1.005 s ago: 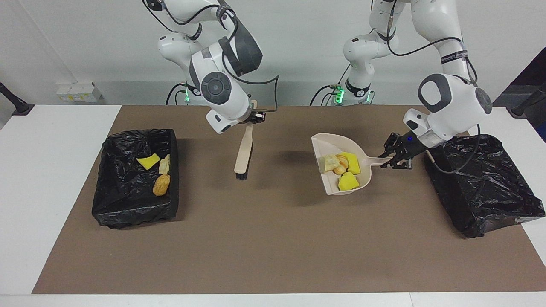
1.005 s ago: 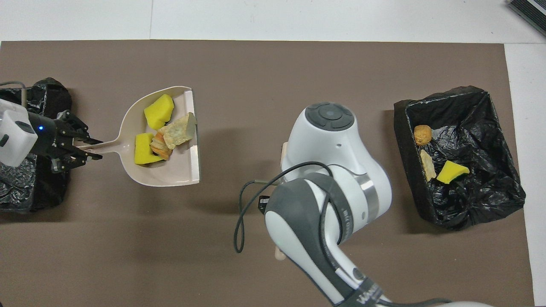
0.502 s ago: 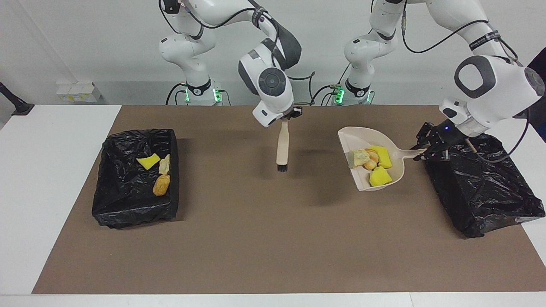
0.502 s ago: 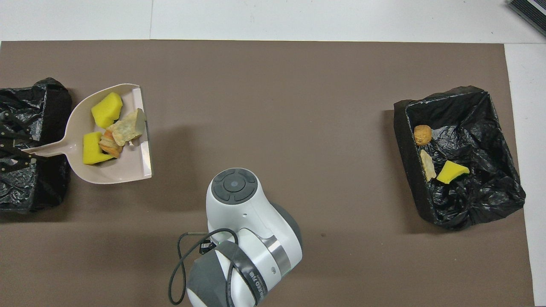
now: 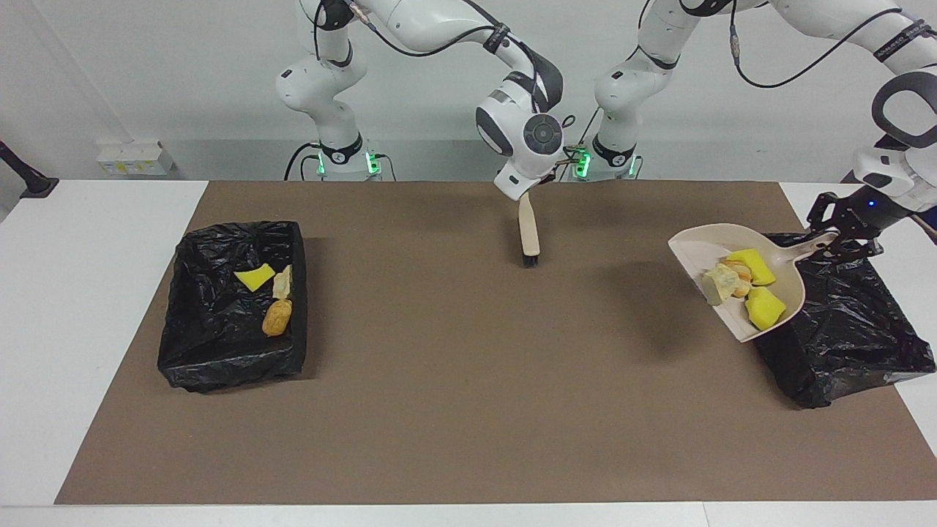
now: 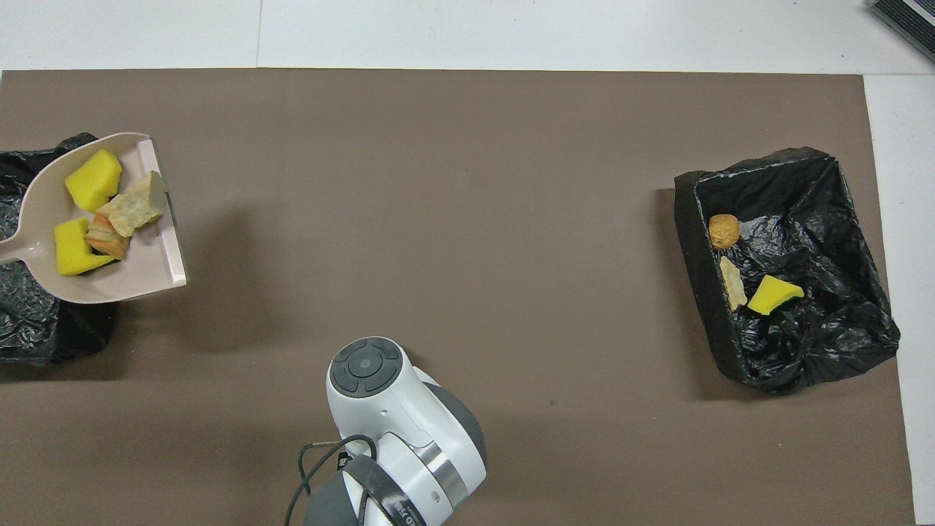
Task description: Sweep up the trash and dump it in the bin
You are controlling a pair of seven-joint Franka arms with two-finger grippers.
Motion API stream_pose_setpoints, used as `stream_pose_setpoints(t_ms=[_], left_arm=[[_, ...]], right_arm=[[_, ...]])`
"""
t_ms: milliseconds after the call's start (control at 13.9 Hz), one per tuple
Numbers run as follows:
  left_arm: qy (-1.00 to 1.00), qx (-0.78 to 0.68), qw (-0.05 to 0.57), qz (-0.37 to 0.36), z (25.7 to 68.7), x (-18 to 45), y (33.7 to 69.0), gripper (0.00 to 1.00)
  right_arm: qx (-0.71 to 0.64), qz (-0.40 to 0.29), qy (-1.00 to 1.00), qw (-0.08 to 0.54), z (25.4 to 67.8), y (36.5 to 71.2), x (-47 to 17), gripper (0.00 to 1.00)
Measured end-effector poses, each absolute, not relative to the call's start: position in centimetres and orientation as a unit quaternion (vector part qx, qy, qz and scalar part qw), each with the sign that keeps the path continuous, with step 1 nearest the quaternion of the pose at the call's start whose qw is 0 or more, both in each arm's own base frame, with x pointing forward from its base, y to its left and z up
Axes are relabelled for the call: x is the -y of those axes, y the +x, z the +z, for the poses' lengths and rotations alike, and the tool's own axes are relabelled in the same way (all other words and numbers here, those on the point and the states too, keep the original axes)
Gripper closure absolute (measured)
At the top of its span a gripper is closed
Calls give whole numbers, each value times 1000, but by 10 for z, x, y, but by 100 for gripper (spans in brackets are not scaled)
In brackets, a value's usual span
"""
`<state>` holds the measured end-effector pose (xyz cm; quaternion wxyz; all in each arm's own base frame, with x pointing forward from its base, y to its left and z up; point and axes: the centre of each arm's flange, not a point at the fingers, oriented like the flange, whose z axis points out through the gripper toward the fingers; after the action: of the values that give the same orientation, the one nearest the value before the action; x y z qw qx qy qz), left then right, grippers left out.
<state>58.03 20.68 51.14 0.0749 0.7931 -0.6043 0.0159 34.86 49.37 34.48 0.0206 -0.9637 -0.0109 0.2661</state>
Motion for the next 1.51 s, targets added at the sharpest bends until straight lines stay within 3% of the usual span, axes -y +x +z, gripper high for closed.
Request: stream_pose_setpoints(t_ms=[431, 646, 933, 1220, 1507], left_arm=[[794, 605, 58, -5, 519, -220, 585, 69], [794, 605, 60, -8, 519, -220, 584, 69], [795, 605, 54, -8, 524, -222, 584, 69], [803, 596, 11, -22, 547, -251, 589, 69], [806, 588, -28, -58, 549, -285, 599, 69]], right_arm=[[11, 262, -965, 19, 332, 340, -494, 73], [8, 259, -966, 21, 334, 344, -493, 45], [7, 221, -975, 24, 379, 388, -478, 0], [-17, 202, -979, 25, 416, 431, -441, 0], [-16, 199, -980, 19, 423, 466, -392, 0]])
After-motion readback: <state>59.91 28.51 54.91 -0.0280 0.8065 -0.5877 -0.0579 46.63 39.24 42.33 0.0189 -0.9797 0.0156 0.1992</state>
